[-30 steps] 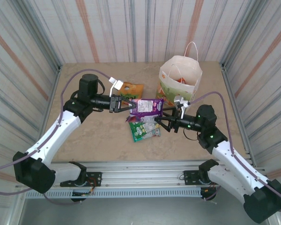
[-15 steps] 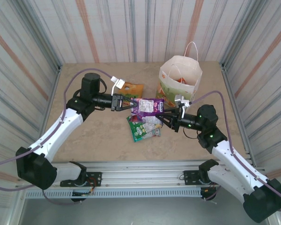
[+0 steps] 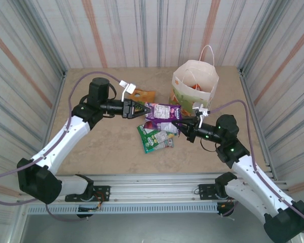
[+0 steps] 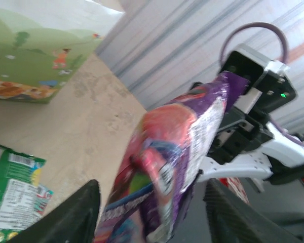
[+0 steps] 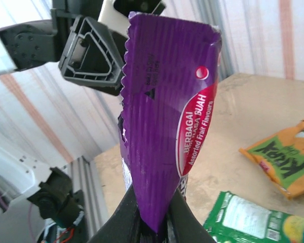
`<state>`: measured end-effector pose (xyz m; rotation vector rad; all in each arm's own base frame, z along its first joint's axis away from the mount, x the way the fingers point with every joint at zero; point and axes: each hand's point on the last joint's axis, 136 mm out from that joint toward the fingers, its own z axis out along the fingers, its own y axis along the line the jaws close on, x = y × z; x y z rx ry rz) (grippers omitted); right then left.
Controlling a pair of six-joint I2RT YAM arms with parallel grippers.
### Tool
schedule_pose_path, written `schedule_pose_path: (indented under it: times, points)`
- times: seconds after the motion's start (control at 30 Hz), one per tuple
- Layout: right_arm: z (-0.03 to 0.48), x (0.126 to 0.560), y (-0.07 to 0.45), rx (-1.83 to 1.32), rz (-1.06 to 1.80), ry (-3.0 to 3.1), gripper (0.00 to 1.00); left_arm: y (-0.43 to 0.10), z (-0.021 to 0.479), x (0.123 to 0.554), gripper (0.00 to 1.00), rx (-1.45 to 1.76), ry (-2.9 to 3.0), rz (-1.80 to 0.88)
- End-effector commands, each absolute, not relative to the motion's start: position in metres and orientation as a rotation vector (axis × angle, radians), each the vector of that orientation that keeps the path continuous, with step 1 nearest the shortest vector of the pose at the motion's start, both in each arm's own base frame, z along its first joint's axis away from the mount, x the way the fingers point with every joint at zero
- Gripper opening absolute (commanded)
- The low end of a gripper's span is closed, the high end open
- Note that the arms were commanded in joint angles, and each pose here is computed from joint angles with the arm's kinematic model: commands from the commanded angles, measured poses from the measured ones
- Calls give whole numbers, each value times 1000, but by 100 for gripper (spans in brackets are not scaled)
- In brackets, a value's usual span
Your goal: Place the snacks into the paper bag
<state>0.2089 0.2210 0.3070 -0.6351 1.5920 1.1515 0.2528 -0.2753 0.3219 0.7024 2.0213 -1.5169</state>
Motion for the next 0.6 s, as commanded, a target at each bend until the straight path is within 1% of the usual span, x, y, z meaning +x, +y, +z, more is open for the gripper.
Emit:
schedule_pose_path:
  times: [0.0,0.17,0.3,0.57]
  points:
    - [347,217,205,-616,1031,1491,0,-258,320,266,67,596,2042,-1367]
    - [376,236,186,-582,914,1467,0,-224,291,295,73,331,2163,-1167]
    - [398,254,174,-571,848,1439,0,-208,274,307,74,191,2203,-1153]
    - [445,292,157,-580,745,1379,0,-196,242,314,74,108,2304,-1039]
